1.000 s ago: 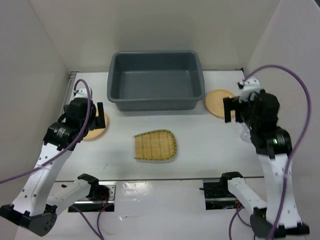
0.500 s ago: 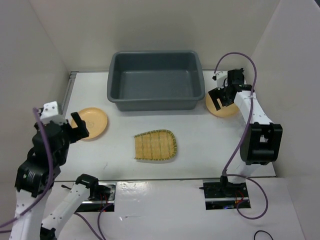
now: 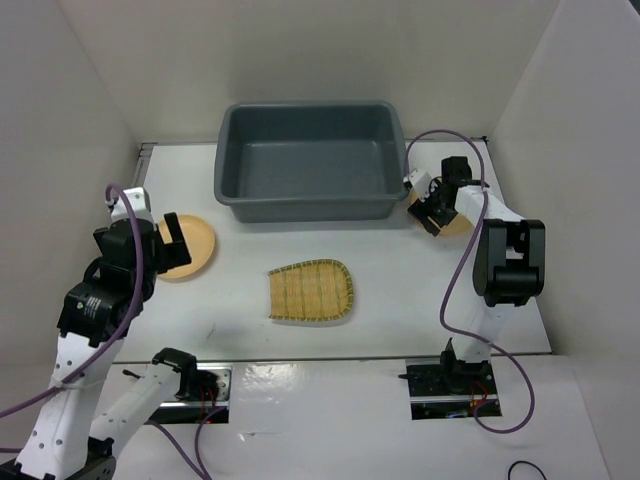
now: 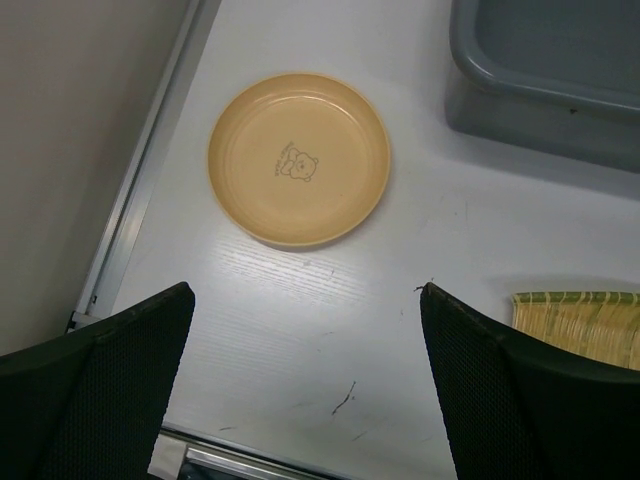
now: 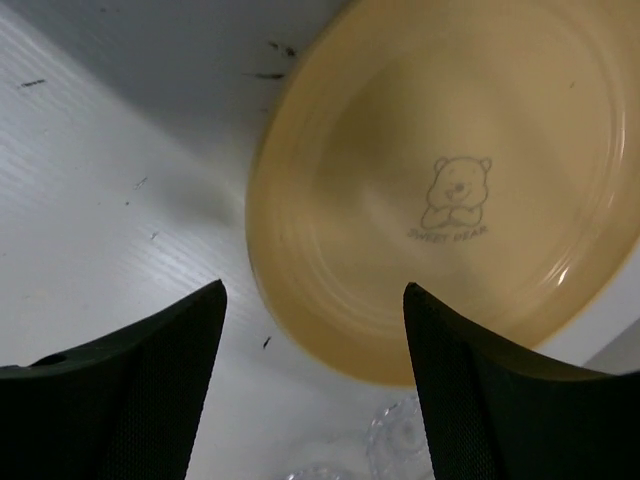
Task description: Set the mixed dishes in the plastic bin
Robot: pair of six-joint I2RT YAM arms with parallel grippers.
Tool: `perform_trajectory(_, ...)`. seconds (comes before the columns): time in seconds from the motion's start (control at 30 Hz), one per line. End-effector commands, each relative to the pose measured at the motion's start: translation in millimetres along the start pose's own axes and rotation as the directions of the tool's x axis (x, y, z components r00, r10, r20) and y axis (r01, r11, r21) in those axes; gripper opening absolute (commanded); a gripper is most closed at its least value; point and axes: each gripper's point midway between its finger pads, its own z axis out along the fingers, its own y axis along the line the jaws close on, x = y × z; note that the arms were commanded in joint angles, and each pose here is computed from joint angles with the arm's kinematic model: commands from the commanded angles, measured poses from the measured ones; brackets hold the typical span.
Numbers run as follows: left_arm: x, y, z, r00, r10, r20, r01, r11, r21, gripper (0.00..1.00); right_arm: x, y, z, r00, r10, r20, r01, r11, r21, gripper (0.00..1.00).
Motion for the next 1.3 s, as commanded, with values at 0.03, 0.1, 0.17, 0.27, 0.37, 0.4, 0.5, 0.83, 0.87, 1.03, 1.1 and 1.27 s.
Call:
perform_trajectory(0.03,-14,4,-6,0.997,-0.051,0.053,0.052,0.999,-0.010,1.00,6,4,18,0.996,-0.094,-0.001,0.094,0.995,-0.040,0.76)
perform_trajectory(0.1,-15,8,-5,0.997,-0.062,0.051,0.063,0.998,-0.024,1.00,13,9,29,0.996,-0.090,-0.025,0.088,0.993,-0.073,0.75)
perform_trajectory(0.17,-14,13,-2,0.997,-0.061,0.042,0.063,0.997,-0.047,1.00,10,8,36,0.993,-0.113,-0.022,0.110,0.990,-0.090,0.70)
perform_trajectory(0.27,-13,18,-1,0.997,-0.072,0.037,0.074,0.995,-0.061,1.00,18,13,43,0.987,-0.148,-0.060,0.137,0.979,-0.153,0.53)
perform_trajectory(0.37,-16,24,-2,0.995,-0.087,0.049,0.090,0.993,-0.071,1.00,35,31,43,0.977,-0.165,-0.133,0.124,0.954,-0.273,0.30)
perform_trajectory(0.4,-14,27,-2,0.995,-0.082,0.049,0.086,0.993,-0.079,1.00,43,36,47,0.971,-0.177,-0.163,0.122,0.946,-0.300,0.27)
perform_trajectory(0.5,-16,28,-4,0.993,-0.098,0.063,0.102,0.992,-0.074,1.00,54,48,43,0.963,-0.197,-0.183,0.125,0.931,-0.343,0.27)
perform_trajectory(0.83,-18,38,-19,0.985,-0.125,0.119,0.134,0.988,-0.074,1.00,28,7,26,0.985,-0.083,-0.150,0.061,0.987,-0.148,0.54)
perform_trajectory(0.87,-19,41,-21,0.984,-0.123,0.129,0.134,0.988,-0.082,1.00,22,-4,17,0.987,-0.066,-0.148,0.046,0.990,-0.135,0.68)
perform_trajectory(1.03,-20,46,-26,0.979,-0.135,0.150,0.150,0.984,-0.093,1.00,-7,-23,-11,1.000,-0.023,-0.011,0.022,0.996,-0.082,0.98)
perform_trajectory(1.1,-21,47,-29,0.977,-0.138,0.160,0.154,0.984,-0.090,1.00,-16,-23,-17,0.999,-0.011,0.030,0.014,0.997,-0.076,0.98)
perform_trajectory(1.27,-21,50,-31,0.975,-0.147,0.168,0.165,0.982,-0.096,1.00,-22,-15,-35,0.998,0.004,0.069,0.004,0.992,-0.125,0.98)
